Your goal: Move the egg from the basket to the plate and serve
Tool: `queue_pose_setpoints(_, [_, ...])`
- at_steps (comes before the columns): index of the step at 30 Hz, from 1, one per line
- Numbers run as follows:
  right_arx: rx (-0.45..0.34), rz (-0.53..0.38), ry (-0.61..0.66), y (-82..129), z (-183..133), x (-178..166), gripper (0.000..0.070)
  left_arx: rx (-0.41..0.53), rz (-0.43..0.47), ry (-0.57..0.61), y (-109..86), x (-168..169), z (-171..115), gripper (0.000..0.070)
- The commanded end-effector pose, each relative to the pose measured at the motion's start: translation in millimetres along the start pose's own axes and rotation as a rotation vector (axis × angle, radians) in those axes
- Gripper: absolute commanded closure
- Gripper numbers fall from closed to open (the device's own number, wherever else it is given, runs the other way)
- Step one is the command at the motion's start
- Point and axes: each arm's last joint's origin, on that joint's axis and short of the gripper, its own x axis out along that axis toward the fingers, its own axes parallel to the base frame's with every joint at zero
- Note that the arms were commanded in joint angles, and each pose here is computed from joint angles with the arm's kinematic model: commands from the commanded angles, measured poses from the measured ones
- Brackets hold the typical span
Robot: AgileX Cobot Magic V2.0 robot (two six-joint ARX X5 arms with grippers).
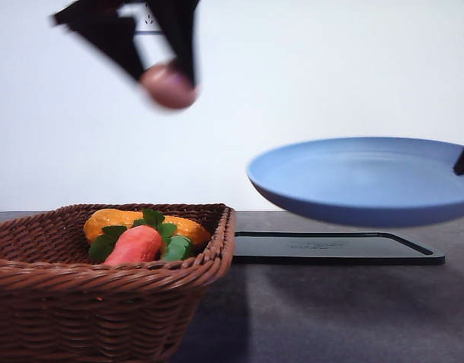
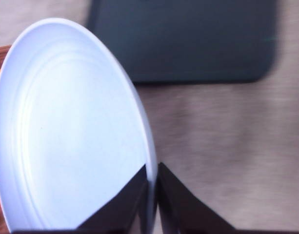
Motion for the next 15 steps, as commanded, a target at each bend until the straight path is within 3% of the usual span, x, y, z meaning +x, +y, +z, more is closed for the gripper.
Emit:
queue_pose_setpoints(1, [0.025,0.019,0.006,1,1,0,0.07,0.024,-0.03,-0.049,-8.4,3,7,0.0515])
queue_pose_setpoints(6, [0.051,0.039,0.052,1,-4,0,0.07,0.067,-0.074,-0.085,-26.1,11,9,0.0515])
queue_pose_setpoints(15, [0.042,0.062,0.112,7,-10,4,0.07,0.203,-0.111,0.045,-64.2,57,-7,0.0514])
